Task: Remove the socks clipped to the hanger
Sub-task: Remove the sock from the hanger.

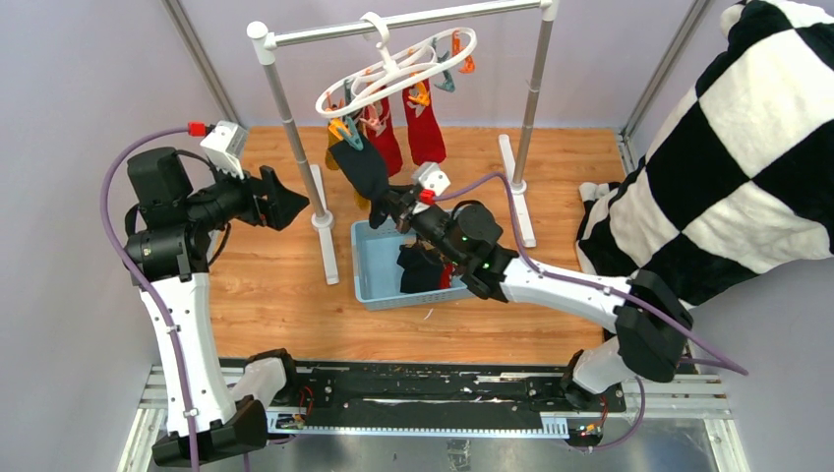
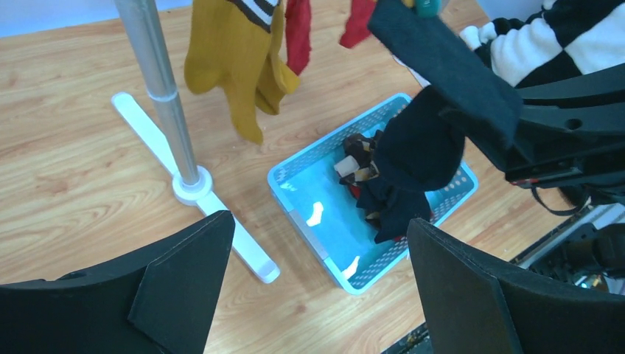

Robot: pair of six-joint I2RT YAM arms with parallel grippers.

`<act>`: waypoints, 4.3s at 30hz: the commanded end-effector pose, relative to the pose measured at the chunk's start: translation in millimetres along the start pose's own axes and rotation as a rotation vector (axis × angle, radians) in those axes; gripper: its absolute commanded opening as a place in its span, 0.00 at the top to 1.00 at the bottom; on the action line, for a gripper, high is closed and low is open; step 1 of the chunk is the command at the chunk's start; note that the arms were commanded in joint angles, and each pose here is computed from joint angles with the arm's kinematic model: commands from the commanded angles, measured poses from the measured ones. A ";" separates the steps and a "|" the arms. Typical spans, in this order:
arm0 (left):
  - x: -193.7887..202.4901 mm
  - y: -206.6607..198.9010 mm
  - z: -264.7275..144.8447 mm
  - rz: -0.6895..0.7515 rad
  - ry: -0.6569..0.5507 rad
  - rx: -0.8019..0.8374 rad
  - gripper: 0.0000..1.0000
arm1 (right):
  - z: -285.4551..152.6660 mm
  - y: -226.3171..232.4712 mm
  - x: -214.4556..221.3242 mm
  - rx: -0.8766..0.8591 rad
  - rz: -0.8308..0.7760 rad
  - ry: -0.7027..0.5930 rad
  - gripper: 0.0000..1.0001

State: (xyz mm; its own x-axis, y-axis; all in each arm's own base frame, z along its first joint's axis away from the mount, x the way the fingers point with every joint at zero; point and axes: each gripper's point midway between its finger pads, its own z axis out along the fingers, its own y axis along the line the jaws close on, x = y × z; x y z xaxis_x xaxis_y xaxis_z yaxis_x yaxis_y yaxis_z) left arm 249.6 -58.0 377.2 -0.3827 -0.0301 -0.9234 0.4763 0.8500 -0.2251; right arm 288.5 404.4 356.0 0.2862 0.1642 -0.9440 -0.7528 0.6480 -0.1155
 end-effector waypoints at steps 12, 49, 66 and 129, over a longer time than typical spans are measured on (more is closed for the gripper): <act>16.2 -48.3 -6.2 -0.010 -0.009 0.268 0.05 | -41.9 29.9 -38.7 -0.318 0.514 -0.014 1.00; -17.1 -100.2 -3.9 -0.025 0.018 0.511 0.00 | -10.0 110.2 -15.0 -0.231 0.056 0.256 0.99; -11.5 -60.5 53.3 -0.155 0.036 0.319 0.39 | -10.1 128.9 -26.6 -0.301 0.117 0.242 0.86; 6.3 -75.1 32.1 -0.089 0.059 0.350 0.81 | 70.7 16.4 -108.1 -0.644 1.272 -0.262 0.40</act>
State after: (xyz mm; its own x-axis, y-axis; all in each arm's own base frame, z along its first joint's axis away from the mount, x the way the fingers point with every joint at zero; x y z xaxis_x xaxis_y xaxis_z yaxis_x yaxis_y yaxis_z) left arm 241.4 -144.5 380.9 -0.4829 -0.0686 -0.8730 0.7036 0.5630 -0.4334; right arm 288.6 462.8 454.8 -0.7366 0.4994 -0.4560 -0.6663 -0.4201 0.6162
